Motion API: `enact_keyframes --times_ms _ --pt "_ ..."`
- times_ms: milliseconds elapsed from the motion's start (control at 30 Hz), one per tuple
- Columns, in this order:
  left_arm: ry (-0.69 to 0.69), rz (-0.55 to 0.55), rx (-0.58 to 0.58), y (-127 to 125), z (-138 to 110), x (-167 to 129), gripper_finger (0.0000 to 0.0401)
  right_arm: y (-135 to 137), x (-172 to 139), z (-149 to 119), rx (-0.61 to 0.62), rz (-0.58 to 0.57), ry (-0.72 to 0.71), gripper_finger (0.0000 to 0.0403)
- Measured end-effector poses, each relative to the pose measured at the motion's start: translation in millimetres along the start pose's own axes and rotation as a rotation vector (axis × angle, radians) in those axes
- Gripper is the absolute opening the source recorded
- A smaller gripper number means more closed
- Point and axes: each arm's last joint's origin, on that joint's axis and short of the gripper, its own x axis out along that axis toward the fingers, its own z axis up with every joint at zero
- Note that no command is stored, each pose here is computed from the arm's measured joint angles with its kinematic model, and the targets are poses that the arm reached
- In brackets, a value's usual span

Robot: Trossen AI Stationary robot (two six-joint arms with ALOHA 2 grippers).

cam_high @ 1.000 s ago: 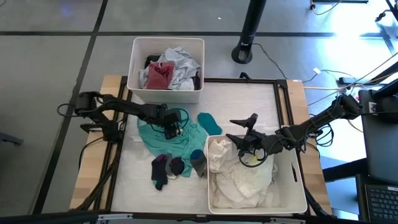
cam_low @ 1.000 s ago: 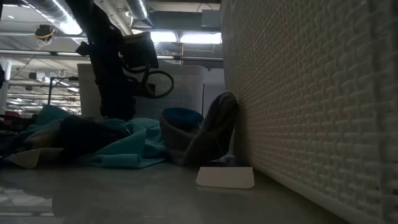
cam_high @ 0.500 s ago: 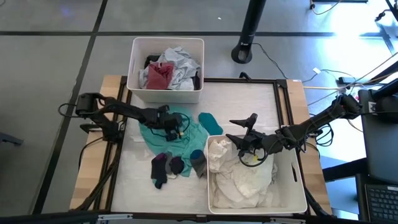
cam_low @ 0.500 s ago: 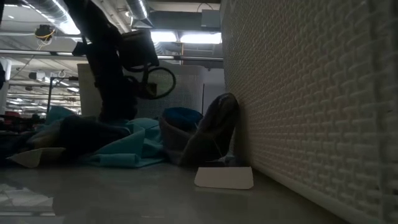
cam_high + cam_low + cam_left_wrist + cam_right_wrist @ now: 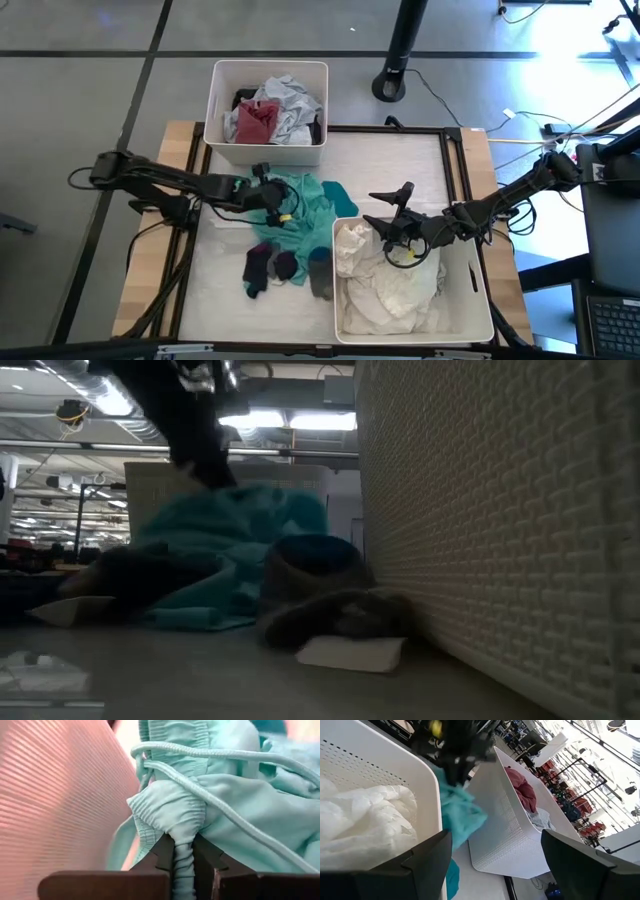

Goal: Sort clothes
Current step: Put the green shorts into the top white laundry organizer

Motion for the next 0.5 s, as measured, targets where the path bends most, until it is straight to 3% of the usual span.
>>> enact_keyframes --times_ms 233,500 --pt "-0.207 0.009 -0.045 31.4 30.0 -52.8 0.0025 -0.5 0.0 -0.1 0.002 -0.013 0.006 0.0310" --pt "-0.417 0.112 -0.047 71.3 64.0 -113.8 0.0024 -0.5 0.1 -0.1 0.001 -0.016 0.008 0.0310"
